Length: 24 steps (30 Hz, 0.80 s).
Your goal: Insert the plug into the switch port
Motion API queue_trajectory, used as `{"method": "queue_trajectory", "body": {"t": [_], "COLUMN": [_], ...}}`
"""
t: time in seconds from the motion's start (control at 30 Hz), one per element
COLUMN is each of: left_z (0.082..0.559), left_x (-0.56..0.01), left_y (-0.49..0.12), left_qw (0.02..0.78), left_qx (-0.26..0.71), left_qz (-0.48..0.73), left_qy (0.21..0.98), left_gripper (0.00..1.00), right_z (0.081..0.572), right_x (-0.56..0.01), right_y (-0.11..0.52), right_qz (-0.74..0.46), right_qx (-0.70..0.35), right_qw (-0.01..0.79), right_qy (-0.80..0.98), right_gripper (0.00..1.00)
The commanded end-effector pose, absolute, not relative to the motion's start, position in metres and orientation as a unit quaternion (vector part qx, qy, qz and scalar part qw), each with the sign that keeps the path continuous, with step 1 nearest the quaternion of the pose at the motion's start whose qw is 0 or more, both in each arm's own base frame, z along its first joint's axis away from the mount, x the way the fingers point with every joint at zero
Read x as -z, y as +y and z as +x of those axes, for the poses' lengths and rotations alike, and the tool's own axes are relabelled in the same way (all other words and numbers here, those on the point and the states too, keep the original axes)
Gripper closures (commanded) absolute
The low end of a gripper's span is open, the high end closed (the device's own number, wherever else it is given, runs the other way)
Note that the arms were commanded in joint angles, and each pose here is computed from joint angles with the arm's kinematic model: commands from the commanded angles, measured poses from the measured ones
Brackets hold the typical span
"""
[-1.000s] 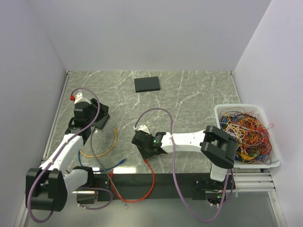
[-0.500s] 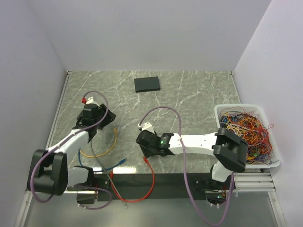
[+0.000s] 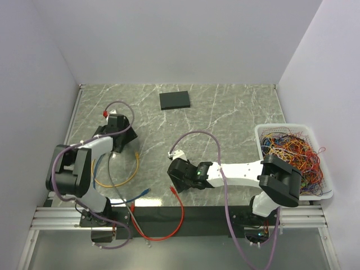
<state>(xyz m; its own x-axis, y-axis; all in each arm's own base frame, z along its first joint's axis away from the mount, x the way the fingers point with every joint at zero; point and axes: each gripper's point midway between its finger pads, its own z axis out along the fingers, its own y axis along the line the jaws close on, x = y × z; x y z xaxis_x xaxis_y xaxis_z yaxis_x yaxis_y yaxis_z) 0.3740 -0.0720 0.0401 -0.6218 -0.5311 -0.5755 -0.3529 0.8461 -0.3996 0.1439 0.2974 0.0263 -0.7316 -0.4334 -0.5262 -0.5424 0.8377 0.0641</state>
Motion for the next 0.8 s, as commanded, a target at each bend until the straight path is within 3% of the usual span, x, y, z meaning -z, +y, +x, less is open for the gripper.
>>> {"method": "queue_trajectory", "body": {"t": [0.0, 0.27, 0.77], "left_z": [0.39, 0.412, 0.43], "left_x": [-0.043, -0.056, -0.118], "left_y": [-0.049, -0.012, -0.032], "left_qw": [0.366, 0.389, 0.458], "left_qx": [0.073, 0.079, 0.158], "left_qz": [-0.261, -0.298, -0.263], "left_qy": [0.89, 0.868, 0.834], "left_gripper": [0.44, 0.45, 0.45], "right_z": [0.147, 0.147, 0.144], "right_x": [-0.038, -0.038, -0.018], "right_y": [0.308, 0.306, 0.336], "right_qz": [-0.262, -0.26, -0.274], "right_qx": [-0.135, -0.131, -0.135], "right_qw": [0.275, 0.276, 0.248], "right_qy": [0.915, 0.916, 0.919], "right_gripper": [0.36, 0.36, 0.4]}}
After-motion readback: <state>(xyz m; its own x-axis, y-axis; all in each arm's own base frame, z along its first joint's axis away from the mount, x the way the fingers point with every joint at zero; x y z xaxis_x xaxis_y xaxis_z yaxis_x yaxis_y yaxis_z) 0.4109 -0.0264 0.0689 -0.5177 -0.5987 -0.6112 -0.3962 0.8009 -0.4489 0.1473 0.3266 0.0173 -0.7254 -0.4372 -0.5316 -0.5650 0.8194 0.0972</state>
